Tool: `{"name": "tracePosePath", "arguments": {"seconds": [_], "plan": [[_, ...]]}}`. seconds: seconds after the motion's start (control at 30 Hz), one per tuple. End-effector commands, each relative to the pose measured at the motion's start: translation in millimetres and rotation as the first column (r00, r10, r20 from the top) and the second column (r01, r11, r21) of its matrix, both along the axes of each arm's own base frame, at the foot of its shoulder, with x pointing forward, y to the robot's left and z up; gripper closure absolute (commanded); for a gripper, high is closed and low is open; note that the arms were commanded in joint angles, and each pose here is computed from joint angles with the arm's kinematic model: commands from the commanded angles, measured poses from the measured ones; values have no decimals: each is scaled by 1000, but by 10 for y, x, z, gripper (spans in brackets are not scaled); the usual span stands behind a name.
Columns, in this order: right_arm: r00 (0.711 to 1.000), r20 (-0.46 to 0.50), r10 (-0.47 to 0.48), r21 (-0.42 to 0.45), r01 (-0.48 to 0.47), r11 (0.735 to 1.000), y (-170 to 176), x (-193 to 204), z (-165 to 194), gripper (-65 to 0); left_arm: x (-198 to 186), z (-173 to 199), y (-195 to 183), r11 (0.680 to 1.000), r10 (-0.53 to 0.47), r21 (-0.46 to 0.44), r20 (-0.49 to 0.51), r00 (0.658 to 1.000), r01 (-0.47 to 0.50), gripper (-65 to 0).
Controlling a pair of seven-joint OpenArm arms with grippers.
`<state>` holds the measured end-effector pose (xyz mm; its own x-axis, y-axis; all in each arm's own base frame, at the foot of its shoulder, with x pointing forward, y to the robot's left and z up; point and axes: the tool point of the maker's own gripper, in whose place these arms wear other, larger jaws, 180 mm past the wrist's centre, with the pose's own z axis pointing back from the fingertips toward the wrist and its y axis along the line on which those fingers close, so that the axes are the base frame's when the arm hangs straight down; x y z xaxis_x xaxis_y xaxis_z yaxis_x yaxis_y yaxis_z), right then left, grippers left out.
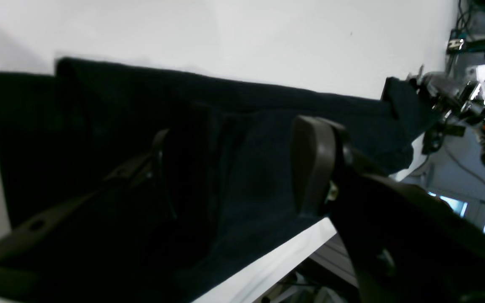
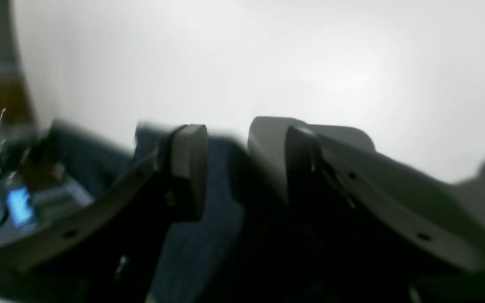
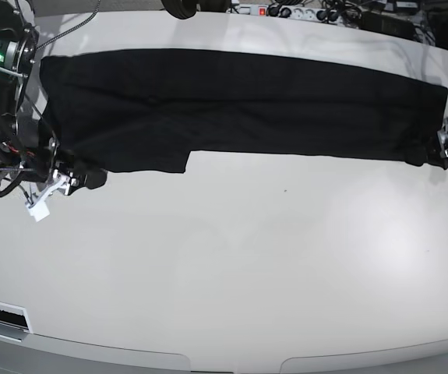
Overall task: Layout the t-shirt on the table in an organized manner, then fold the t-shirt properly
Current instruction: 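Lower the folded hem onto the shirt and release both grippers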
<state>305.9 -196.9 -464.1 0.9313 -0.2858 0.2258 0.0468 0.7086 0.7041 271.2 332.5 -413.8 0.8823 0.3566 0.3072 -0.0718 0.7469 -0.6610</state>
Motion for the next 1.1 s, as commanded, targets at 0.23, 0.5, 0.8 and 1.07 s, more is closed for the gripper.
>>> {"name": "tracePosePath", "arguments": {"seconds": [0.23, 0.5, 0.8, 1.07], "plan": [[986, 24, 166, -9, -166, 986, 200, 8, 110, -279, 121, 171, 114, 1000, 8, 16, 52, 999, -9, -373], [950, 193, 245, 3, -250, 968, 398, 274, 617, 0, 121, 171, 114, 1000, 8, 16, 52, 999, -9, -373], [860, 352, 368, 12, -398, 917, 730, -106, 1061, 0, 123, 171, 113, 1000, 9, 16, 53, 999, -10, -373], [778, 405, 480, -25, -516, 856, 1053, -961, 1227, 0, 170, 192, 133, 999, 28, 17, 75, 997, -29, -373]]}}
